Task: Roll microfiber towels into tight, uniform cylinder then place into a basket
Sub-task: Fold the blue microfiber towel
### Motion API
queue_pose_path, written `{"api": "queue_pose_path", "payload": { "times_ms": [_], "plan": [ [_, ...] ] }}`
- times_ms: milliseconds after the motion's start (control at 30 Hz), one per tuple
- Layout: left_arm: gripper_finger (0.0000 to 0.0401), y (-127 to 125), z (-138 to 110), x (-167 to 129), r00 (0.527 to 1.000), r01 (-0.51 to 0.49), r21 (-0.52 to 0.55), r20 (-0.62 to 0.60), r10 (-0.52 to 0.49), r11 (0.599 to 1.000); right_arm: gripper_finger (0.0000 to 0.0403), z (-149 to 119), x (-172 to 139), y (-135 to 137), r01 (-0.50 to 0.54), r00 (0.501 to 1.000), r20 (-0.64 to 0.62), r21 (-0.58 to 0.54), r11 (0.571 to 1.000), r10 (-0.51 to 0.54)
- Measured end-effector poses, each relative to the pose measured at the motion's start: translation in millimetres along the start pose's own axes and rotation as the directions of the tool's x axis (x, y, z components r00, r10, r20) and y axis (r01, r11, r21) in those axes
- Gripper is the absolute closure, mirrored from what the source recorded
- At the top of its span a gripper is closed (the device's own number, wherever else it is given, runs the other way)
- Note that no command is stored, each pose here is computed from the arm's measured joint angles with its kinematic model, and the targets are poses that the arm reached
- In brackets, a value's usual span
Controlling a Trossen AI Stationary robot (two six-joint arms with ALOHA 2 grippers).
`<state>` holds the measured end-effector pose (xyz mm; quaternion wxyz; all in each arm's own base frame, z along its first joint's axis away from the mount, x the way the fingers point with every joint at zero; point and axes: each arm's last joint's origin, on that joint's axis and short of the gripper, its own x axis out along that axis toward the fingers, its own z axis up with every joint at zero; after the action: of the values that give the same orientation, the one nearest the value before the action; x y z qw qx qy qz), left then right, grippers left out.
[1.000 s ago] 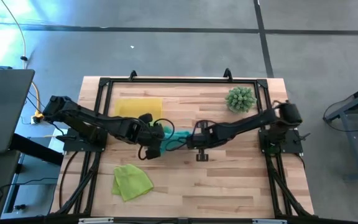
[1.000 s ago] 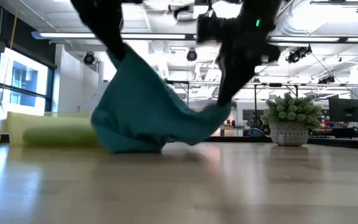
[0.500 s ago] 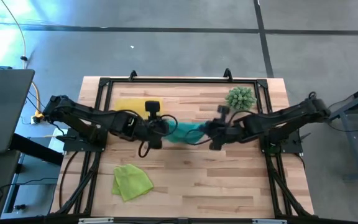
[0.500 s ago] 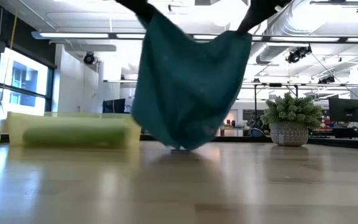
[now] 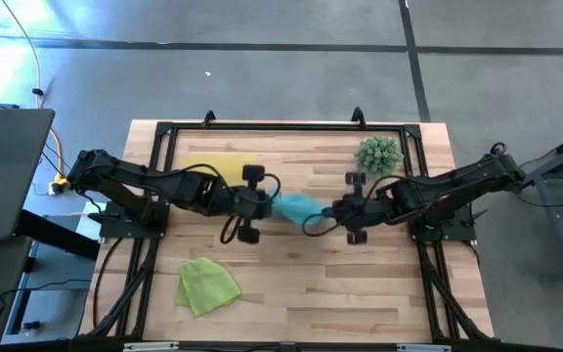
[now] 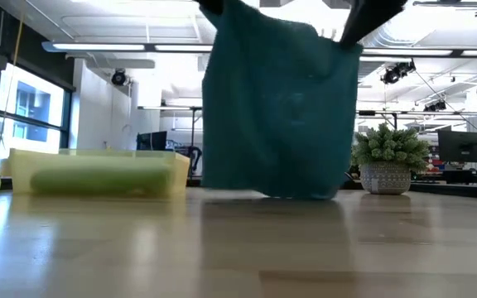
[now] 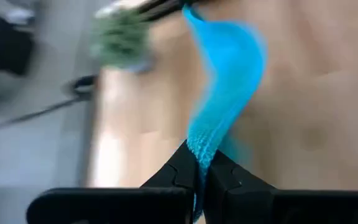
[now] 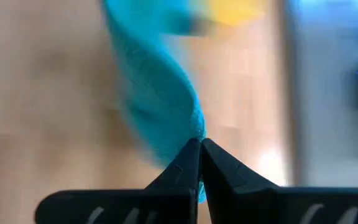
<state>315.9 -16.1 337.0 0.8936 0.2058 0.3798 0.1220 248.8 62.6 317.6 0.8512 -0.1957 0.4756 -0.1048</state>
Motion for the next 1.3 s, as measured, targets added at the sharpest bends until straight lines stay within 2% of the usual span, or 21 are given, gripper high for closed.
{"api": "queue_pose_path", "payload": {
  "times_ms": [67, 133, 200, 333, 433, 533, 567, 633, 700, 767, 833, 900, 1000, 1100, 1233, 1300],
  "plan": [
    [0.0401, 7.6, -1.7, 1.7, 0.991, -0.126, 0.047, -0.033, 0.128, 0.991, 0.0403, -1.5, 0.5, -6.8, 0.178, 0.984, -0.012, -0.021, 0.984, -0.178],
    [0.0401, 15.2, -3.5, 8.0, 0.967, -0.24, 0.067, -0.073, 0.245, 0.968, 0.0403, -2.2, 1.3, -14.6, 0.325, 0.945, -0.021, -0.046, 0.944, -0.327],
    [0.0401, 22.9, -7.5, 13.5, 0.944, -0.299, 0.092, -0.115, 0.308, 0.95, 0.0403, -1.9, 2.3, -22.0, 0.436, 0.898, -0.027, -0.082, 0.896, -0.439],
    [0.0401, 38.9, -10.4, 27.8, 0.916, -0.35, 0.157, -0.149, 0.373, 0.923, 0.0403, -1.8, 4.3, -34.4, 0.569, 0.81, -0.047, -0.173, 0.804, -0.584],
    [0.0401, 45.9, -13.0, 43.4, 0.87, -0.421, 0.197, -0.188, 0.456, 0.885, 0.0403, -1.8, 5.2, -40.1, 0.619, 0.767, -0.059, -0.195, 0.761, -0.639],
    [0.0401, 49.6, -15.7, 47.8, 0.815, -0.49, 0.22, -0.23, 0.533, 0.844, 0.0403, -2.2, 5.5, -40.5, 0.617, 0.771, -0.063, -0.17, 0.768, -0.633],
    [0.0401, 48.5, -16.1, 49.2, 0.805, -0.5, 0.221, -0.237, 0.544, 0.837, 0.0403, -2.5, 5.9, -39.9, 0.602, 0.786, -0.064, -0.152, 0.784, -0.615],
    [0.0401, 43.4, -17.8, 50.0, 0.813, -0.487, 0.203, -0.249, 0.526, 0.849, 0.0403, -3.3, 7.1, -37.7, 0.541, 0.834, -0.067, -0.098, 0.835, -0.548],
    [0.0401, 36.3, -18.0, 48.9, 0.853, -0.44, 0.137, -0.245, 0.461, 0.887, 0.0403, -5.3, 8.6, -33.9, 0.435, 0.897, -0.081, -0.015, 0.9, -0.435],
    [0.0401, 25.9, -19.9, 47.4, 0.913, -0.328, 0.033, -0.246, 0.326, 0.944, 0.0403, -8.2, 10.6, -29.3, 0.298, 0.951, -0.108, 0.086, 0.95, -0.289],
    [0.0401, 13.3, -23.0, 48.7, 0.955, -0.172, -0.094, -0.259, 0.142, 0.981, 0.0403, -10.9, 16.1, -21.1, 0.145, 0.984, -0.127, 0.188, 0.972, -0.122],
    [0.0401, -4.3, -25.8, 55.3, 0.957, -0.032, -0.198, -0.289, -0.027, 0.98, 0.0403, -19.1, 27.0, -6.7, 0.018, 0.989, -0.147, 0.22, 0.975, 0.015],
    [0.0401, -33.7, -32.6, 71.3, 0.908, 0.099, -0.28, -0.368, -0.203, 0.955, 0.0403, -34.8, 47.9, 19.6, -0.148, 0.971, -0.15, 0.237, 0.96, 0.186],
    [0.0401, -63.2, -37.6, 87.8, 0.835, 0.242, -0.31, -0.416, -0.36, 0.92, 0.0403, -50.7, 65.3, 42.9, -0.283, 0.935, -0.13, 0.283, 0.916, 0.329],
    [0.0401, -92.3, -43.8, 108.9, 0.726, 0.397, -0.37, -0.433, -0.534, 0.84, 0.0403, -61.7, 77.2, 64.9, -0.42, 0.887, -0.054, 0.315, 0.851, 0.458],
    [0.0401, -96.0, -44.6, 115.3, 0.699, 0.425, -0.405, -0.421, -0.578, 0.809, 0.0403, -64.8, 80.3, 71.7, -0.473, 0.864, -0.021, 0.306, 0.826, 0.503]
  ]
}}
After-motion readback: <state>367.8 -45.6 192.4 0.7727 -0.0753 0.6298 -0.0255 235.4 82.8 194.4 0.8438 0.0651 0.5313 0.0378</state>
